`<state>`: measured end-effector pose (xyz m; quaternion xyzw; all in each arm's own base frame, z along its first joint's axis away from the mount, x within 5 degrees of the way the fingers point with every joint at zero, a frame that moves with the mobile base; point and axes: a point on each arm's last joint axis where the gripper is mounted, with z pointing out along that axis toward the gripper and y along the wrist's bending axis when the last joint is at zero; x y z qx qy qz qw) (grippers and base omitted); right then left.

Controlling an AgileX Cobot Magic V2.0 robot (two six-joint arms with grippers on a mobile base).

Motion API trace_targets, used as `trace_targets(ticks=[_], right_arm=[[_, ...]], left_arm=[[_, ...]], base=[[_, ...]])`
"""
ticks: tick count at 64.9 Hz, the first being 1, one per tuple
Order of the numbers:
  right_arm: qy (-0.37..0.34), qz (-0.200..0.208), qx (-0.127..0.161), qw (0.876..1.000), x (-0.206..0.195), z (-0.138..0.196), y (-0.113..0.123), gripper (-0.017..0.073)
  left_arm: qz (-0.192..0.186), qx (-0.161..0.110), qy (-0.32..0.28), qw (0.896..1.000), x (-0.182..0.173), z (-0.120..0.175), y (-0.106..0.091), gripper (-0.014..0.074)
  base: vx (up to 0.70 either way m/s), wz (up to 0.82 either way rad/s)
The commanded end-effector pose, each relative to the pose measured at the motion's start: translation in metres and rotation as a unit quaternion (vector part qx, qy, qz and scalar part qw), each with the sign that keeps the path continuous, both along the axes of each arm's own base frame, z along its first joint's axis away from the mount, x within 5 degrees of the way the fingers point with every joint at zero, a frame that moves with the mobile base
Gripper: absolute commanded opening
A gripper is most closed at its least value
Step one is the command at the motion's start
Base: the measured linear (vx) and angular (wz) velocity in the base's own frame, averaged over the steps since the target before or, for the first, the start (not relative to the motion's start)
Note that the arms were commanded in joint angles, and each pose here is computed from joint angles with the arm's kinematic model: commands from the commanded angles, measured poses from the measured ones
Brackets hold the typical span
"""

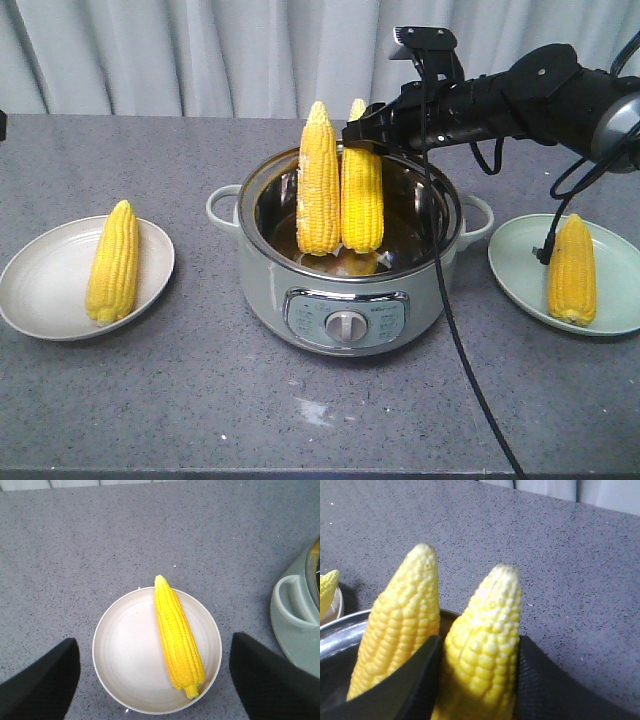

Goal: Distribute corn equally
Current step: 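Grasp the corn cob and lift it out of the pot with the right gripper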

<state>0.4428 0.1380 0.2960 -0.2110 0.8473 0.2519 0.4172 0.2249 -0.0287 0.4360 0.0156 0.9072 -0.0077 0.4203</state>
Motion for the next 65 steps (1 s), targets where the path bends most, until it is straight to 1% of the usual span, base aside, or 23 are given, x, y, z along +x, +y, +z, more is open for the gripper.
trace_targets(ticks=[1, 15, 23, 29, 37, 41, 44, 45, 48, 53, 55, 56, 65], right_arm=[[-0.053, -0.014, 0.021, 0.998, -0.006, 0.038, -0.005, 0.0162], [-0.068, -0.013, 0.024, 0.997, -0.014, 0.054, -0.007, 0.0165], [-0.089, -0.011, 0.028, 0.996, -0.025, 0.075, -0.009, 0.0165], [-0.109, -0.007, 0.023, 0.994, -0.037, 0.092, -0.012, 0.0166], [-0.123, -0.011, 0.005, 0.992, -0.054, 0.113, -0.018, 0.0169], [-0.129, -0.016, -0.015, 0.991, -0.064, 0.124, -0.023, 0.017], [-0.134, -0.02, -0.023, 0.991, -0.072, 0.132, -0.026, 0.0171], [-0.137, -0.024, -0.033, 0.99, -0.075, 0.135, -0.028, 0.0171], [-0.139, -0.032, -0.041, 0.989, -0.082, 0.141, -0.031, 0.0171], [-0.149, -0.049, -0.063, 0.986, -0.096, 0.154, -0.039, 0.0173], [-0.153, -0.053, -0.065, 0.985, -0.102, 0.16, -0.041, 0.0174], [-0.153, -0.057, -0.073, 0.984, -0.104, 0.162, -0.043, 0.0174], [-0.152, -0.072, -0.1, 0.981, -0.13, 0.178, -0.053, 0.0179]], left_arm=[[-0.001, -0.01, -0.05, 0.999, -0.004, 0.015, 0.0, 0.0575], [-0.001, -0.009, -0.048, 0.999, -0.005, 0.015, 0.0, 0.0575], [-0.001, -0.009, -0.048, 0.999, -0.005, 0.015, 0.0, 0.0575], [-0.001, -0.009, -0.048, 0.999, -0.005, 0.015, 0.0, 0.0575], [-0.003, -0.007, -0.048, 0.999, -0.005, 0.015, 0.0, 0.0575], [-0.003, -0.007, -0.048, 0.999, -0.005, 0.015, 0.0, 0.0575], [-0.003, -0.007, -0.048, 0.999, -0.005, 0.015, 0.0, 0.0575], [-0.003, -0.007, -0.048, 0.999, -0.005, 0.015, 0.0, 0.0575], [-0.003, -0.007, -0.048, 0.999, -0.005, 0.015, 0.0, 0.0575], [-0.003, -0.007, -0.048, 0.999, -0.005, 0.015, 0.0, 0.0575], [-0.003, -0.007, -0.048, 0.999, -0.005, 0.015, 0.0, 0.0575], [-0.003, -0.007, -0.048, 0.999, -0.005, 0.015, 0.0, 0.0575], [-0.003, -0.007, -0.048, 0.999, -0.005, 0.015, 0.0, 0.0575]], base=[[0.0, 0.0], [0.0, 0.0], [0.0, 0.0], [0.0, 0.0], [0.0, 0.0], [0.0, 0.0], [0.0, 0.0], [0.0, 0.0], [0.0, 0.0], [0.0, 0.0], [0.0, 0.0], [0.0, 0.0], [0.0, 0.0]])
